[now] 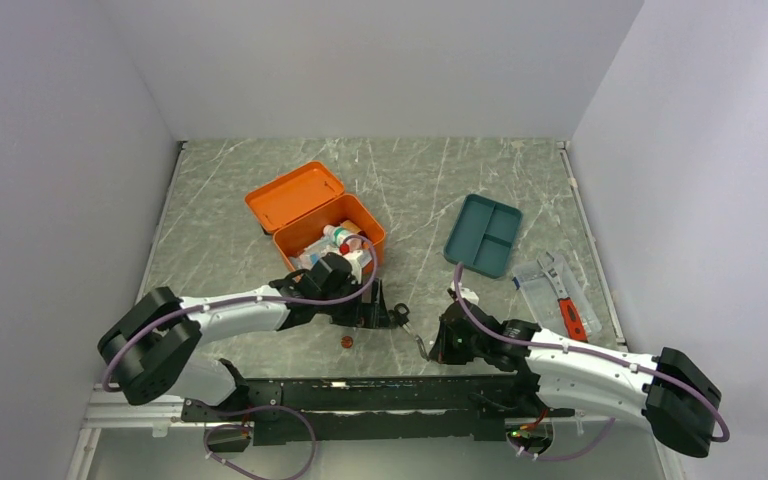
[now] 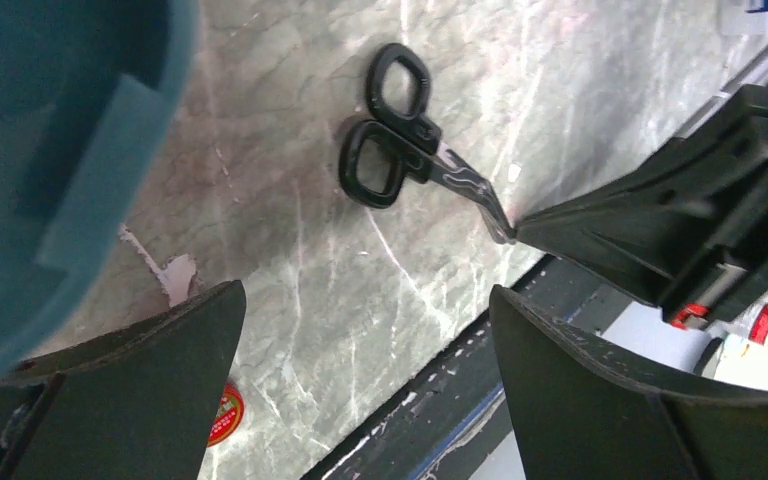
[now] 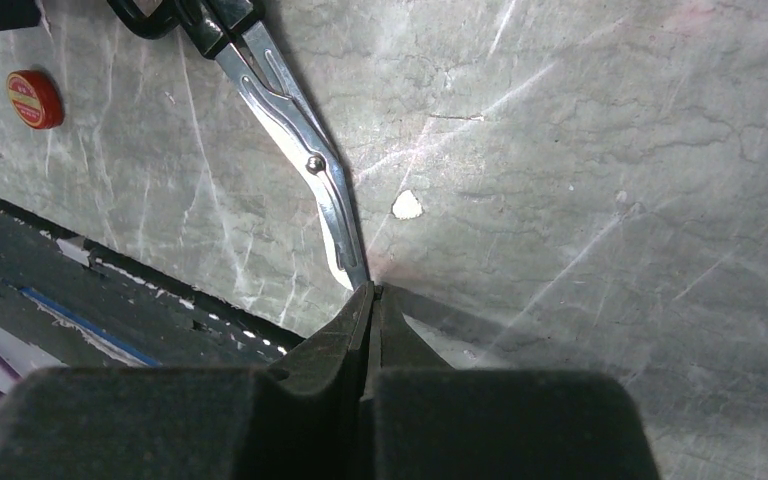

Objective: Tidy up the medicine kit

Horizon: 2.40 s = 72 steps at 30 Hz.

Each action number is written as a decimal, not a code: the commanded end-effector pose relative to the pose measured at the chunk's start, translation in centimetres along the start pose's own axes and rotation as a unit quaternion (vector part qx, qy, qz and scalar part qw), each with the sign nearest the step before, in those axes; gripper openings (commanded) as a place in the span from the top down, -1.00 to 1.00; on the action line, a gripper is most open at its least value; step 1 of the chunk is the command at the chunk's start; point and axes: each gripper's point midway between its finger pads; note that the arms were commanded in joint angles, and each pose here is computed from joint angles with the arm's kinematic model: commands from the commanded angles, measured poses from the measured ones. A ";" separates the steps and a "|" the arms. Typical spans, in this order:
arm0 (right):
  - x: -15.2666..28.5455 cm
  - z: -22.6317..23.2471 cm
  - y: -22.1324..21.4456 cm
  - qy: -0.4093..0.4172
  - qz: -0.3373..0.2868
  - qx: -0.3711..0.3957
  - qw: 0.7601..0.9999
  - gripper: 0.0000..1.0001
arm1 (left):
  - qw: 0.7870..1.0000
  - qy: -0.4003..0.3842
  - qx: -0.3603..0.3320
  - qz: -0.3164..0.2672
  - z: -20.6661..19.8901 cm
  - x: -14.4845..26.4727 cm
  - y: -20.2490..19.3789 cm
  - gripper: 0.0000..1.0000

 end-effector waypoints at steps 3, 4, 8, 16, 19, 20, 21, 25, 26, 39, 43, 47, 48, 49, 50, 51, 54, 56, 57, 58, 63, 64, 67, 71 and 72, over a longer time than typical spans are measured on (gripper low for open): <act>-0.1 -2.4 -1.1 -0.032 0.016 0.000 0.999 1.00 | 0.998 0.041 0.032 -0.039 0.1 -1.1 2.0 -0.98; -0.1 -2.4 -1.1 -0.032 0.015 -0.002 0.999 1.00 | 0.997 0.049 0.031 -0.042 0.1 -1.2 2.1 -0.98; -0.2 -2.3 -1.2 -0.027 0.016 -0.002 1.000 1.00 | 0.995 0.091 0.027 -0.040 0.3 -1.6 1.7 -0.97; 0.0 -2.3 -1.1 -0.022 0.012 -0.001 1.000 1.00 | 0.994 0.091 0.056 -0.027 0.9 -4.5 0.7 -0.56; 0.1 -2.3 -1.1 -0.021 0.011 -0.003 1.000 1.00 | 0.994 0.087 0.059 -0.017 0.7 -5.4 0.5 -0.47; 0.1 -2.3 -1.1 -0.018 0.010 -0.004 1.000 1.00 | 0.994 0.087 0.059 -0.016 0.7 -5.5 0.5 -0.45; 0.1 -2.4 -1.1 -0.018 0.010 -0.004 1.000 1.00 | 0.994 0.087 0.059 -0.015 0.7 -5.7 0.5 -0.43; 0.3 -2.5 -1.1 -0.017 0.006 -0.007 1.000 1.00 | 0.995 0.083 0.056 -0.010 0.5 -6.2 0.7 -0.31; 0.3 -2.5 -1.1 -0.016 0.006 -0.007 1.000 1.00 | 0.995 0.082 0.057 -0.009 0.5 -6.3 0.7 -0.28; -0.2 -2.4 -0.9 -0.014 -0.004 -0.021 1.000 1.00 | 0.997 0.047 0.041 0.038 -0.5 -5.0 -2.4 -0.12; -0.5 -2.6 -1.0 -0.015 -0.002 -0.025 1.000 1.00 | 0.997 0.039 0.035 0.056 -0.5 -4.8 -3.7 -0.12; -0.7 -2.8 -1.2 -0.016 0.001 -0.029 0.999 1.00 | 0.997 0.028 0.031 0.063 -0.8 -4.7 -4.1 -0.10; -0.8 -3.0 -1.3 -0.018 0.001 -0.029 0.999 1.00 | 0.997 0.023 0.029 0.065 -0.9 -4.7 -4.1 -0.09; -0.8 -3.0 -1.3 -0.017 0.001 -0.030 0.999 1.00 | 0.997 0.021 0.026 0.067 -1.1 -4.7 -4.1 -0.07; -0.8 -3.0 -1.3 -0.018 0.002 -0.031 0.999 1.00 | 0.997 0.020 0.024 0.071 -1.1 -4.8 -4.2 -0.04; -0.8 -3.1 -1.3 -0.019 0.002 -0.031 0.999 1.00 | 0.997 0.018 0.023 0.073 -1.1 -4.7 -4.2 -0.03; -0.8 -3.0 -1.3 -0.017 0.002 -0.034 0.999 1.00 | 0.997 0.015 0.018 0.079 -1.2 -4.5 -4.5 0.00; -0.8 -3.1 -1.4 -0.017 0.003 -0.035 0.999 1.00 | 0.996 0.013 0.014 0.082 -1.2 -4.4 -4.7 0.06; -0.8 -3.1 -1.4 -0.017 0.003 -0.036 0.999 1.00 | 0.996 0.011 0.012 0.083 -1.3 -4.2 -4.7 0.09; -0.8 -3.2 -1.5 -0.017 0.004 -0.037 0.999 1.00 | 0.996 0.011 0.010 0.083 -1.3 -4.1 -4.7 0.14; -0.8 -3.1 -1.5 -0.015 0.006 -0.038 0.999 1.00 | 0.997 0.008 0.001 0.072 -1.8 -2.9 -4.0 0.41; -0.8 -3.0 -1.5 -0.014 0.005 -0.037 0.999 1.00 | 0.997 0.012 0.000 0.073 -1.7 -2.6 -4.1 0.45; -0.7 -2.7 -1.4 -0.011 0.003 -0.035 0.999 1.00 | 0.998 0.012 -0.003 0.065 -1.9 -1.8 -3.8 0.67; -0.6 -2.3 -1.2 -0.007 0.001 -0.031 0.999 1.00 | 0.998 0.002 -0.002 0.056 -2.4 -1.3 -3.4 1.00; -0.6 -2.1 -1.2 -0.005 0.001 -0.031 1.000 1.00 | 0.999 0.000 -0.002 0.054 -2.5 -1.2 -3.3 1.00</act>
Point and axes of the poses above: each gripper's point midway between its finger pads, its own x axis back along the fingers, its own z axis along the line the jaws close on, y = z × x, and after that the axes turned 15 degrees about -x, right-handed
